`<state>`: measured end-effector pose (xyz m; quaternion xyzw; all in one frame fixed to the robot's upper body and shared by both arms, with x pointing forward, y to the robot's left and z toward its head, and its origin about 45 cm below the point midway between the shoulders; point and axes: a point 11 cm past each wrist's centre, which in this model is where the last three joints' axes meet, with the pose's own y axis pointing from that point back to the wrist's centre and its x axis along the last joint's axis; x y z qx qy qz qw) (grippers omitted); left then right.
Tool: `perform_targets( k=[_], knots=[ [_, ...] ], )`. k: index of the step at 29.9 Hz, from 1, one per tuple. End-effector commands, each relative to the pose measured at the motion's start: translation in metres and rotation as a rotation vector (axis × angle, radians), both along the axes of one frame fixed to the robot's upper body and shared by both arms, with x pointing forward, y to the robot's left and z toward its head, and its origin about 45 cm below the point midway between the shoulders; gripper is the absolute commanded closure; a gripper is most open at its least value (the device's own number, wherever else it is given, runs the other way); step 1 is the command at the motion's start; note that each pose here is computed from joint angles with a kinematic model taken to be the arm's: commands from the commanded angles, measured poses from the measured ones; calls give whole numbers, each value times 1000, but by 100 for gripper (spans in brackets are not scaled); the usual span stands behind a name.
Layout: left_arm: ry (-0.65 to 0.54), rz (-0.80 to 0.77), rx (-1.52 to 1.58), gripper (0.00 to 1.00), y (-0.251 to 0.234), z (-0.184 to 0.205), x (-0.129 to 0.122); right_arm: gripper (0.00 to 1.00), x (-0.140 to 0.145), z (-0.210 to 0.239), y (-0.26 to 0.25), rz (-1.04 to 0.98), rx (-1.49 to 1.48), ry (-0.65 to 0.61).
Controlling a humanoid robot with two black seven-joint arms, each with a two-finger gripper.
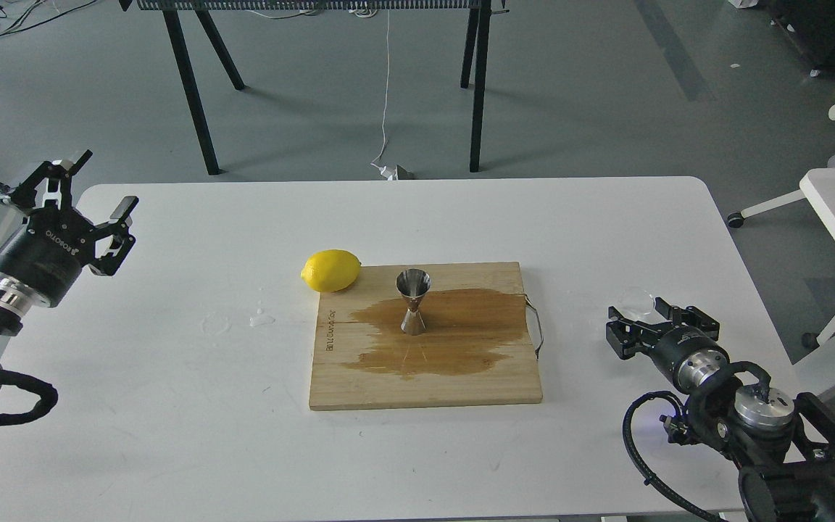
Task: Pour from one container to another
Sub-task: 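Move the right gripper to the small clear cup and grasp it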
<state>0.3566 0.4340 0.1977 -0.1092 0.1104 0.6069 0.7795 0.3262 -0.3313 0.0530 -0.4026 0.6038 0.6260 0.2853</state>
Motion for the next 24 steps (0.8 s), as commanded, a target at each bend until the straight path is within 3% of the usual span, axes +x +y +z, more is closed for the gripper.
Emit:
perform_targets(
  k=[1, 12, 21, 24],
  knots=[
    [0, 2, 1, 18, 1, 0, 0, 30, 0, -1, 1, -2, 2, 3],
    [11, 17, 4, 18, 5, -5, -1, 47, 1, -1, 3, 12, -4, -2],
    [17, 28, 6, 18, 7, -8, -1, 68, 1, -2, 6, 13, 1, 0],
    [22, 38, 9, 18, 11, -9, -2, 69, 1, -2, 6, 13, 1, 0]
  ],
)
